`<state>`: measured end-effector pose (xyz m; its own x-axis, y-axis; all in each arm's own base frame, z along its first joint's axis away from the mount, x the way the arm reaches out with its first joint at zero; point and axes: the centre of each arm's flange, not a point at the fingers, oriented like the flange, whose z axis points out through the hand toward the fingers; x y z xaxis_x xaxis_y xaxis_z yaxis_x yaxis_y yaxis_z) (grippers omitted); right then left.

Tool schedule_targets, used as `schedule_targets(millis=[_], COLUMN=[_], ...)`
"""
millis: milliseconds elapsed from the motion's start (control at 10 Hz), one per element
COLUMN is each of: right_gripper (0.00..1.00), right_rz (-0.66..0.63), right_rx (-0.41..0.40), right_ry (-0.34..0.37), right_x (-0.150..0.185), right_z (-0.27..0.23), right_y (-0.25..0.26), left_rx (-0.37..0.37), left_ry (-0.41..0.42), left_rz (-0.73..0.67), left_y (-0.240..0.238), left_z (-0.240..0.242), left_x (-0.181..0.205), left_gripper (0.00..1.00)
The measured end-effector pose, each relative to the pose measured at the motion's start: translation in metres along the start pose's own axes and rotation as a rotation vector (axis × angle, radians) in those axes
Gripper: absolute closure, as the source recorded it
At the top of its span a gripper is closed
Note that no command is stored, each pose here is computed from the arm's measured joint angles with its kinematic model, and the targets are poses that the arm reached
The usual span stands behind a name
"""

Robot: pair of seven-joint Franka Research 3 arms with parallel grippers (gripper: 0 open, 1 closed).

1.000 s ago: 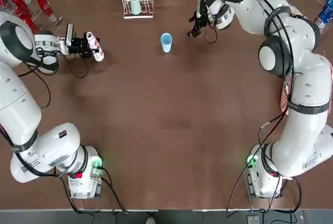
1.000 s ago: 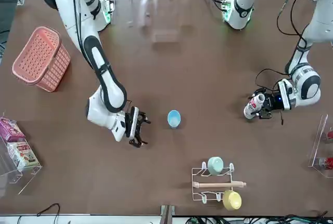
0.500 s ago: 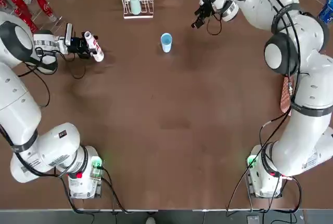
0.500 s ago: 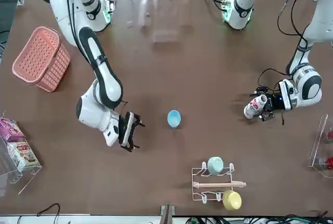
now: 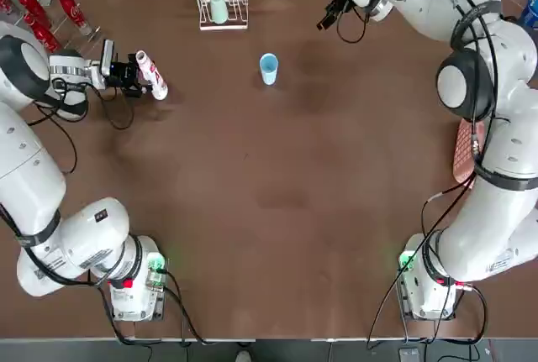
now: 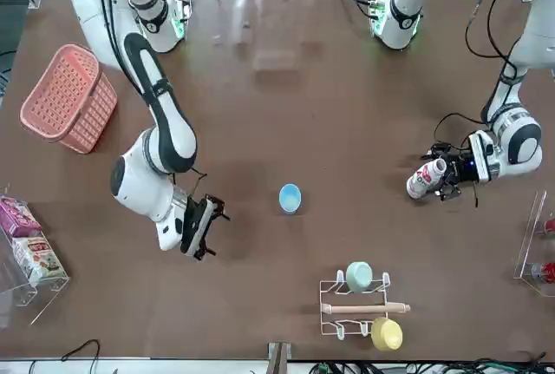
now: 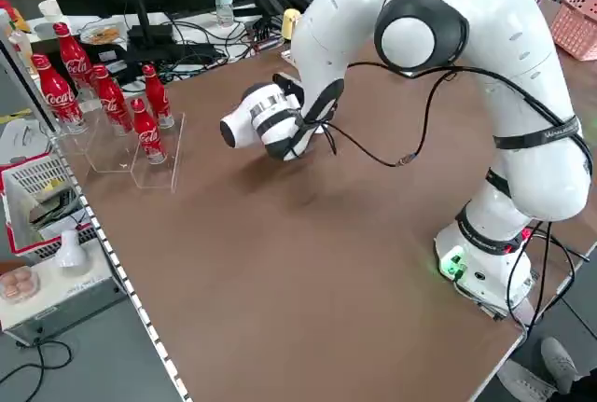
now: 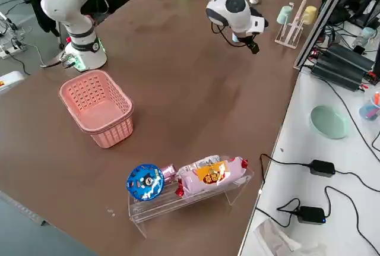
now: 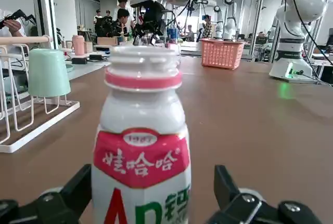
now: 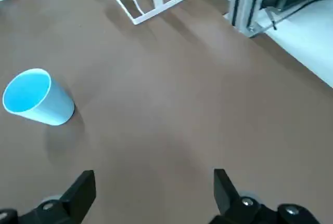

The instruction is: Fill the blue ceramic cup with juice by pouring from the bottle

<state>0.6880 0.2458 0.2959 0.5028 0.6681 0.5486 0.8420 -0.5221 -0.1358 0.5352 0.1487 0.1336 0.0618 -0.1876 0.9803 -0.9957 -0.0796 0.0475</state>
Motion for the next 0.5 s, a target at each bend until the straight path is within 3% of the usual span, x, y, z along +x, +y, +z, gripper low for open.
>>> schedule_targets(millis=[500], right_gripper=[0.0], right_rz=[0.324], right_rx=[-0.133], right_ry=[-0.078], right_x=[0.018], right_z=[-0.044], right_y=[0.013], left_rx=[0.001], left_ry=[-0.041], left_rz=[0.025], left_y=[0.002], left_z=[-0.026], left_x=[0.011], left_gripper=[0.0])
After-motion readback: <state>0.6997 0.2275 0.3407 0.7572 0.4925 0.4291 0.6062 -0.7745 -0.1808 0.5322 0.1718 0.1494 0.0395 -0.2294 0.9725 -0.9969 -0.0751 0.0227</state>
